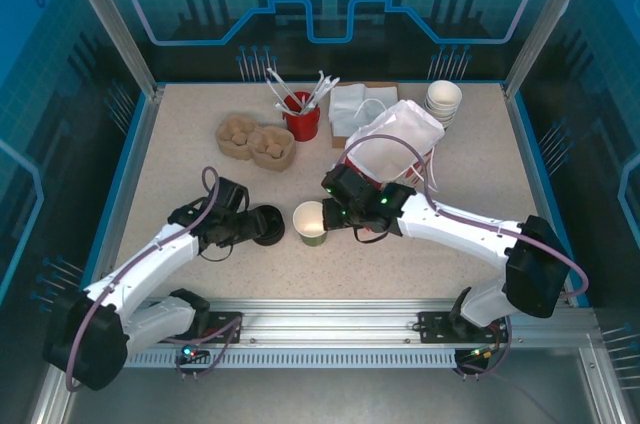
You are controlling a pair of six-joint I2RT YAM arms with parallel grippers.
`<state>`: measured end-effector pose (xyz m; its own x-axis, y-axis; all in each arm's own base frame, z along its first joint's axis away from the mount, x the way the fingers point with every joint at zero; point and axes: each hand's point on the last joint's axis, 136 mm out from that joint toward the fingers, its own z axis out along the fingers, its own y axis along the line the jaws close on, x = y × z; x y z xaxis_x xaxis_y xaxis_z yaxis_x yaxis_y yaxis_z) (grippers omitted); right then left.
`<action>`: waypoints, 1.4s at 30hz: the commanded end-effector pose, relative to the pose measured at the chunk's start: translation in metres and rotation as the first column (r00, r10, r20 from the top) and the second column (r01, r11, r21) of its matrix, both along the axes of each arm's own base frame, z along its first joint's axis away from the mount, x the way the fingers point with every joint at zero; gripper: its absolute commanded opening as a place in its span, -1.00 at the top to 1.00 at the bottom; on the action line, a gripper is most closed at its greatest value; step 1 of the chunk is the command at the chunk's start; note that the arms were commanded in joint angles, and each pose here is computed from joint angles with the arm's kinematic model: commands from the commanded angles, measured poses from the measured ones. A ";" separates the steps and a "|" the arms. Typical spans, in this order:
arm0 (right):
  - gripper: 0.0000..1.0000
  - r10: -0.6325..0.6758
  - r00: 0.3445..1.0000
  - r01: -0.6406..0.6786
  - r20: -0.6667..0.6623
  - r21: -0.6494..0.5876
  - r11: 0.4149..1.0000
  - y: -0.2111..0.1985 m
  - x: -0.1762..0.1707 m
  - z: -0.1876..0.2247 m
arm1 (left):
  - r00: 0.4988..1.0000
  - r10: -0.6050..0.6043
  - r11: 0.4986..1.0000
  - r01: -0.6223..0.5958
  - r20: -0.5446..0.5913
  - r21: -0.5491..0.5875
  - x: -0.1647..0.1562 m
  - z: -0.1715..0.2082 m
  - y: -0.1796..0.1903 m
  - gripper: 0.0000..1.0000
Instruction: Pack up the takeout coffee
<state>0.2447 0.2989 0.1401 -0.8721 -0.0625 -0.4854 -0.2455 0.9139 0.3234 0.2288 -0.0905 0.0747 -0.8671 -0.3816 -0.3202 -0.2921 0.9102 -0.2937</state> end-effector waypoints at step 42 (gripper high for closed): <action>0.22 -0.058 0.995 0.065 0.075 -0.083 0.994 -0.024 0.053 0.014 | 1.000 -0.012 0.999 0.012 0.023 -0.030 0.021 0.007 -0.011 0.00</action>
<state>0.2853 0.2751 0.1473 -0.8498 -0.0418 -0.5255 -0.1972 0.9497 0.2434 0.2458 -0.0989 0.0759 -0.8626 -0.3836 -0.3298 -0.2834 0.9064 -0.3132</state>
